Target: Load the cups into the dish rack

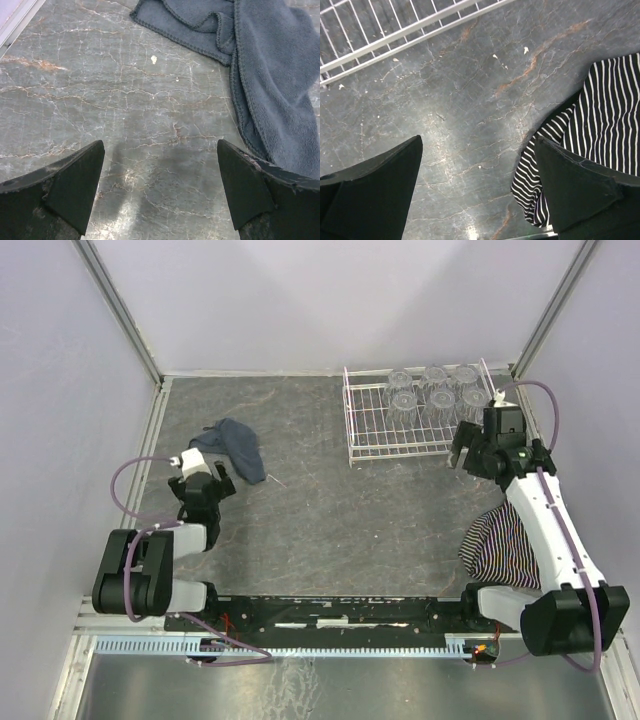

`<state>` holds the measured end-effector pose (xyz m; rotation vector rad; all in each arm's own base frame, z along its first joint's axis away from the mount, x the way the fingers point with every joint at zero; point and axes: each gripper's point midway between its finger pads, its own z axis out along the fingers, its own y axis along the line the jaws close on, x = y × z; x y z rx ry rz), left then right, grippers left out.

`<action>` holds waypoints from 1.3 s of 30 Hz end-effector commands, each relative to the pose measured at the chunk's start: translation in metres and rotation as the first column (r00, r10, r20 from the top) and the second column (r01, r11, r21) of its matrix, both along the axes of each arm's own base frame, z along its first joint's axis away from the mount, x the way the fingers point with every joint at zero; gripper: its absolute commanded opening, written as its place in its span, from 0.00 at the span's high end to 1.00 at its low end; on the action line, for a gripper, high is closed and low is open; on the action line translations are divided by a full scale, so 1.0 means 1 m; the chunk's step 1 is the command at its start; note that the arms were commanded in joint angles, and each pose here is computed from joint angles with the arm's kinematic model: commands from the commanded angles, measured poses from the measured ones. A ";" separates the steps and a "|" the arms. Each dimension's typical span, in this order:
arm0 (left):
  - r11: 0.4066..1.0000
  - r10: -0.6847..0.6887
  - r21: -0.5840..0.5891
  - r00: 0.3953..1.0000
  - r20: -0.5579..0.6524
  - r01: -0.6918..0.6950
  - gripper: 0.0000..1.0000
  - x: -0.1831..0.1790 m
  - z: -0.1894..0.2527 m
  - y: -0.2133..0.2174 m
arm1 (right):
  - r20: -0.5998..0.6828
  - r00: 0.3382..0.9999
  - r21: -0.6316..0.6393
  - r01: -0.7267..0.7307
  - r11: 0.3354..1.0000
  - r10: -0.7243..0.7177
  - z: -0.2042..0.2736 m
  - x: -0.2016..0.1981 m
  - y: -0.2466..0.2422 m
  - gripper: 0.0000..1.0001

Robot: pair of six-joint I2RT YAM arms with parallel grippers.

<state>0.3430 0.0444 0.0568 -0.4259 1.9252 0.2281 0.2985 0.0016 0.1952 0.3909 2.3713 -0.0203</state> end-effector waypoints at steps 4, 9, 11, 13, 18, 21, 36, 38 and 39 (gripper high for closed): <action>0.969 -0.237 0.147 0.913 0.333 0.197 0.01 0.013 0.047 -0.025 | 0.085 0.992 -0.123 0.098 0.988 -0.088 -0.019 0.030 -0.028 0.00; 0.973 -0.222 0.144 0.915 0.336 0.183 0.01 0.012 0.045 -0.022 | 0.172 0.985 -0.179 0.040 0.983 -0.009 -0.041 0.051 -0.030 0.00; 0.977 -0.200 0.139 0.915 0.350 0.160 0.01 0.012 0.046 -0.019 | 0.289 0.954 -0.201 -0.027 0.979 0.085 -0.048 0.058 -0.022 0.00; 0.980 -0.183 0.131 0.926 0.331 0.147 0.01 0.013 0.044 -0.016 | 0.387 0.912 -0.262 -0.034 0.964 0.138 -0.060 0.053 -0.025 0.00; 0.988 -0.132 0.116 0.938 0.321 0.099 0.01 0.015 0.041 -0.009 | 0.473 0.863 -0.335 -0.013 0.942 0.180 -0.083 0.039 -0.031 0.00; 0.990 -0.116 0.110 0.940 0.320 0.085 0.01 0.016 0.041 -0.007 | 0.501 0.846 -0.292 -0.032 0.956 0.181 -0.089 0.045 -0.023 0.00; 0.991 -0.112 0.108 0.942 0.316 0.082 0.01 0.017 0.040 -0.006 | 0.536 0.821 -0.276 -0.051 0.960 0.198 -0.119 0.084 -0.015 0.00; 0.990 -0.115 0.110 0.945 0.305 0.085 0.01 0.019 0.039 -0.007 | 0.518 0.833 -0.275 -0.053 0.960 0.194 -0.121 0.082 -0.016 0.00; 0.989 -0.125 0.112 0.947 0.297 0.096 0.01 0.020 0.038 -0.008 | 0.507 0.840 -0.274 -0.056 0.960 0.193 -0.122 0.082 -0.016 0.00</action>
